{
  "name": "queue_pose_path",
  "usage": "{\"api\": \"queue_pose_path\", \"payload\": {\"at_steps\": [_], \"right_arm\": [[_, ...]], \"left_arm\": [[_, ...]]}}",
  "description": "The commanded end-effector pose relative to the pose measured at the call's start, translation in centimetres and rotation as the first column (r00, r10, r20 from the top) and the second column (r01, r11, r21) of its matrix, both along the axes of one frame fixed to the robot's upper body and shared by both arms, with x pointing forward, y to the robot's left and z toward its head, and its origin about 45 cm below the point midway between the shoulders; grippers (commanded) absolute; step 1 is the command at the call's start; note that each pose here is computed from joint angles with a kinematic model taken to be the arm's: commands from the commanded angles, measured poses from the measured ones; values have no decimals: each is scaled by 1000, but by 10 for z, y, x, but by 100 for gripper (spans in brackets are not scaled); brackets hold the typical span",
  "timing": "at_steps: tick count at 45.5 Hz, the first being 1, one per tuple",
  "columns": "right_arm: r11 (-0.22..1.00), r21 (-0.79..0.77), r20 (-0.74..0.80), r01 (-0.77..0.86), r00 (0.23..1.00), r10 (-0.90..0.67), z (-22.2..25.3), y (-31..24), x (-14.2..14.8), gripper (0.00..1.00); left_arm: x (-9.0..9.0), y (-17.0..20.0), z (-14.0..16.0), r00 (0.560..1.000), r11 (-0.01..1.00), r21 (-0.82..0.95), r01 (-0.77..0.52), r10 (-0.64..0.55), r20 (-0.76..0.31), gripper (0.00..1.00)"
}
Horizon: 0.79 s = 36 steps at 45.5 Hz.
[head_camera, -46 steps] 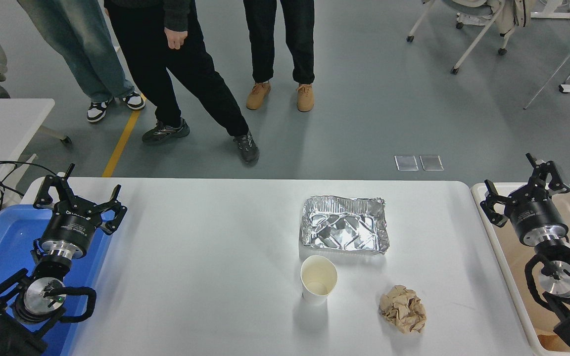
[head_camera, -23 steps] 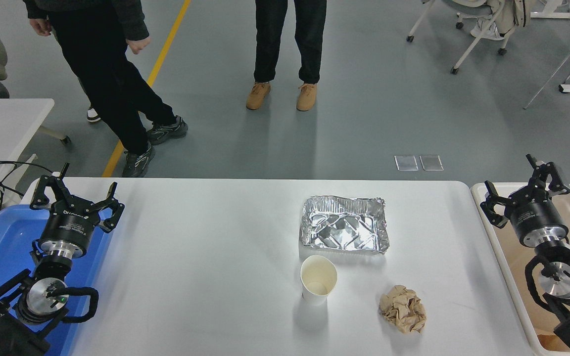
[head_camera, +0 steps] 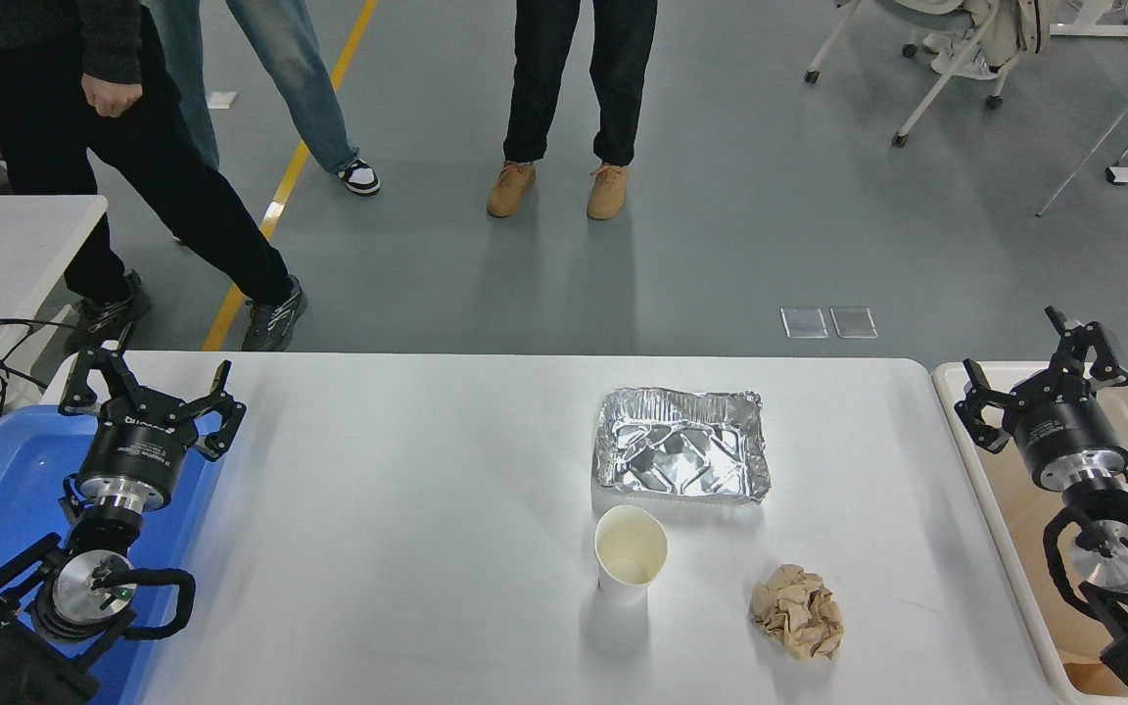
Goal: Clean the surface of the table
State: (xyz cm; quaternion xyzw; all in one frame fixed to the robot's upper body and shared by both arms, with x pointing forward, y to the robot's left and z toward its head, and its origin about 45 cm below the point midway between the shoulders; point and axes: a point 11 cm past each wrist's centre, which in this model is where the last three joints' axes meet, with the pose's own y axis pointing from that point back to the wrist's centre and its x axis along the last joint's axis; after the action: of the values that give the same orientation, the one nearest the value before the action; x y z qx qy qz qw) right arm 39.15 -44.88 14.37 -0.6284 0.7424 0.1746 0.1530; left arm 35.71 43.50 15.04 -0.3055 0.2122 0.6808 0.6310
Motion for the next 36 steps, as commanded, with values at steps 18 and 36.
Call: {"api": "queue_pose_path", "payload": {"at_steps": [18, 36], "right_arm": [[998, -39, -38, -51, 998, 50, -7, 7, -3, 99], [932, -235, -14, -276, 960, 281, 49, 17, -1, 99]], "left_arm": [[0, -1, 0, 1000, 1000, -1, 0, 0, 0, 99], [0, 0, 0, 1000, 1000, 0, 0, 0, 0, 99]]}}
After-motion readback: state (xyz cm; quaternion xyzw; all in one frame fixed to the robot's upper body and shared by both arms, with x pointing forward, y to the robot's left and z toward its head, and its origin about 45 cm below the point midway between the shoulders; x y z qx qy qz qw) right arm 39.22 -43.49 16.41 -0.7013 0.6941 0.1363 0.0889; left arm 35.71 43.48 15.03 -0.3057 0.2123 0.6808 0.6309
